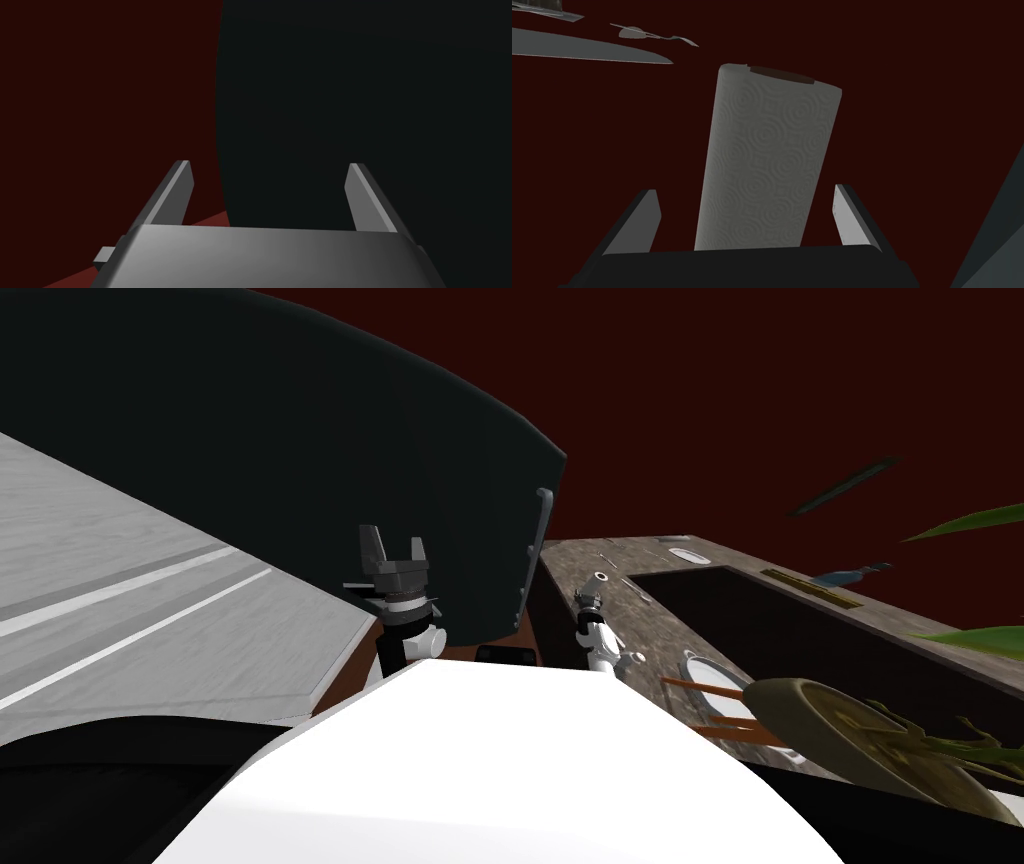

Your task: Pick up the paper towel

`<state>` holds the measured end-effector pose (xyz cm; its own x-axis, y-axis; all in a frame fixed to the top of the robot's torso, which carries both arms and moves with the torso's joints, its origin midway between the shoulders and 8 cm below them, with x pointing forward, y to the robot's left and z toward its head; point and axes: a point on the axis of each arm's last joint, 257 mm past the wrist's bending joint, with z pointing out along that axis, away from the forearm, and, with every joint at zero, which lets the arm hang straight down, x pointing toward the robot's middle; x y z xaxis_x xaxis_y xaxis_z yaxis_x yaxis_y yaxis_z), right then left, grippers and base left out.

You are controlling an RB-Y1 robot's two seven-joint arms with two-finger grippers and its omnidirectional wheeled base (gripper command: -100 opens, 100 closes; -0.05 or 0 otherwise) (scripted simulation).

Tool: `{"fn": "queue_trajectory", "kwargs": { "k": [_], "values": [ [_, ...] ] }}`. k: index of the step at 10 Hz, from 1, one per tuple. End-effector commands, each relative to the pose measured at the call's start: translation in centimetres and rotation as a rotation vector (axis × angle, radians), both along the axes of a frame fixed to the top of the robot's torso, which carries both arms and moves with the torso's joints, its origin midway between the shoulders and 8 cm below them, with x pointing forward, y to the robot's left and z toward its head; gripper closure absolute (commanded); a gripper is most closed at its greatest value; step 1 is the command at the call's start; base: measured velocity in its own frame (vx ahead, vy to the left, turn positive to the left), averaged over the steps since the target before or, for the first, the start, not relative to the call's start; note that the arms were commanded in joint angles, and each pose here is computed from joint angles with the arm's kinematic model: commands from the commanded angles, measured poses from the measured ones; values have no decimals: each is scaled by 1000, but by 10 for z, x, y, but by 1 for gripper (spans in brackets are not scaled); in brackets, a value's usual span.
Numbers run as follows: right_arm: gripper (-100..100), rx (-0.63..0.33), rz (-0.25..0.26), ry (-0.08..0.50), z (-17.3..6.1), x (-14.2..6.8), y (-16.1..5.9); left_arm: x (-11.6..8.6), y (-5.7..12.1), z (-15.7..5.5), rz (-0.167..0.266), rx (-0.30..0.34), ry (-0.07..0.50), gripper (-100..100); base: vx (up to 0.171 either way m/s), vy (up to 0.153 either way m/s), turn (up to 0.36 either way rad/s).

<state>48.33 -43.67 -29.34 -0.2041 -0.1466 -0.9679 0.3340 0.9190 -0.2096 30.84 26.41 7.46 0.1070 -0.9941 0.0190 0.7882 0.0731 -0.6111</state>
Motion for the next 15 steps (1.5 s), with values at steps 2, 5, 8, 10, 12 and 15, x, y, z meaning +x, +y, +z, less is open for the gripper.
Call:
{"fn": "queue_trajectory", "kwargs": {
  "k": [2,5,8,10,12,15],
  "values": [
    [-100,-2,27,-30,10,11,-9,0,0,0,0,0,0,0,7,49,-90],
    [-100,-7,53,-43,14,14,-2,0,0,0,0,0,0,0,7,43,-29],
    [-100,-9,74,-93,28,23,-10,0,0,-1,0,0,4,0,3,60,-105],
    [-100,-16,90,-148,45,31,-18,0,0,-1,0,0,3,0,-7,54,-166],
    [-100,-18,86,-153,46,31,-19,1,0,-2,-1,0,5,0,-4,15,5],
    [100,-18,83,-152,46,30,-20,1,0,-2,-1,0,5,0,-1,0,-2]
  ]
}}
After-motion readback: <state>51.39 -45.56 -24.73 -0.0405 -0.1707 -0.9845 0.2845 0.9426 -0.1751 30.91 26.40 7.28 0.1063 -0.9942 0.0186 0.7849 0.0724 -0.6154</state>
